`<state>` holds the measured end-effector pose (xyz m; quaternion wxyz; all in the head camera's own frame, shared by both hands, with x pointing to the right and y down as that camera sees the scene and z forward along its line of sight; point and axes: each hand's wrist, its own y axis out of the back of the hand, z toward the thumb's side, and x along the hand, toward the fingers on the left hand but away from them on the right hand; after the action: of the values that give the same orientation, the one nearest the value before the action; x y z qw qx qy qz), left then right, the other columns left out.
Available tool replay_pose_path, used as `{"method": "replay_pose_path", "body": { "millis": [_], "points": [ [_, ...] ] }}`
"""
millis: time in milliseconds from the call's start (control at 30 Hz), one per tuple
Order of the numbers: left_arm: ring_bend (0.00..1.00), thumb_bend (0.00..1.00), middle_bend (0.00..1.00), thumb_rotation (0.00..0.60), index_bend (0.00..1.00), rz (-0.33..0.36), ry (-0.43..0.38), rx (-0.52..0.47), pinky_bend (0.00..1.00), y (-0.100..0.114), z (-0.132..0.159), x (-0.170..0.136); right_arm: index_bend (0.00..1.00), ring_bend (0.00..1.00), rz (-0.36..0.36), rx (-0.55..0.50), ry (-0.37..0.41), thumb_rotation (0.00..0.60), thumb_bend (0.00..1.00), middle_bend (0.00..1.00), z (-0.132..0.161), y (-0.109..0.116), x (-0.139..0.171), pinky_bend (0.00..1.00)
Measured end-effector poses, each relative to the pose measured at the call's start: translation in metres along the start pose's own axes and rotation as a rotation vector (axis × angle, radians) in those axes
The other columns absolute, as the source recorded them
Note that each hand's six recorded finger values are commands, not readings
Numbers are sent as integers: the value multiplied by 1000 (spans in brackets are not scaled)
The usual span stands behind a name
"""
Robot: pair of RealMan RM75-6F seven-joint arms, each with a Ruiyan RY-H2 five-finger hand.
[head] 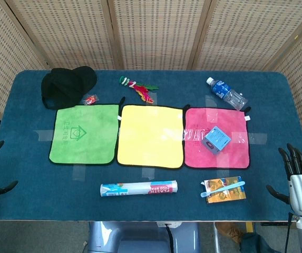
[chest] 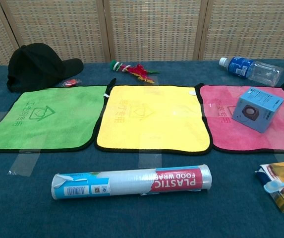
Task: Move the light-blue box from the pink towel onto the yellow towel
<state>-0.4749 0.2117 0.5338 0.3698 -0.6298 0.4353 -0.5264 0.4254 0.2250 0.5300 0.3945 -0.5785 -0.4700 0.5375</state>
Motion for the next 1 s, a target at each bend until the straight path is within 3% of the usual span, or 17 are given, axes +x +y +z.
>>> {"method": "replay_pose_path", "body": {
  "millis": [167, 233, 400, 500, 567, 700, 1000],
  "points": [
    [0, 0, 0, 600, 0, -6, 2, 9, 0, -2, 0, 0, 0, 0, 34, -12, -12, 600, 4, 0, -2, -6, -1, 0],
    [0, 0, 0, 600, 0, -4, -1, 11, 0, -3, 1, 2, 0, 0, 55, -44, -20, 600, 77, 0, -2, -9, -1, 0],
    [0, 0, 0, 600, 0, -10, -8, 12, 0, -7, 3, 6, 13, 0, 133, -178, -27, 600, 654, 0, 1, -25, -12, 4],
    [0, 0, 0, 600, 0, -18, -9, 22, 0, -10, 5, 8, 37, 0, 208, -287, -45, 600, 879, 11, 3, -40, -28, 66],
    [0, 0, 0, 600, 0, -22, -8, 25, 0, -12, 5, 9, 44, 0, 256, -352, -70, 600, 964, 34, 3, -50, -39, 102],
    [0, 0, 0, 600, 0, -32, -4, 23, 0, -15, 5, 12, 49, 14, 345, -482, -164, 600, 1000, 51, -1, -71, -67, 162],
    [0, 0, 0, 600, 0, -46, 7, 24, 0, -17, 3, 15, 51, 30, 419, -658, -302, 600, 1000, 58, 1, -93, -104, 222]
  ]
}}
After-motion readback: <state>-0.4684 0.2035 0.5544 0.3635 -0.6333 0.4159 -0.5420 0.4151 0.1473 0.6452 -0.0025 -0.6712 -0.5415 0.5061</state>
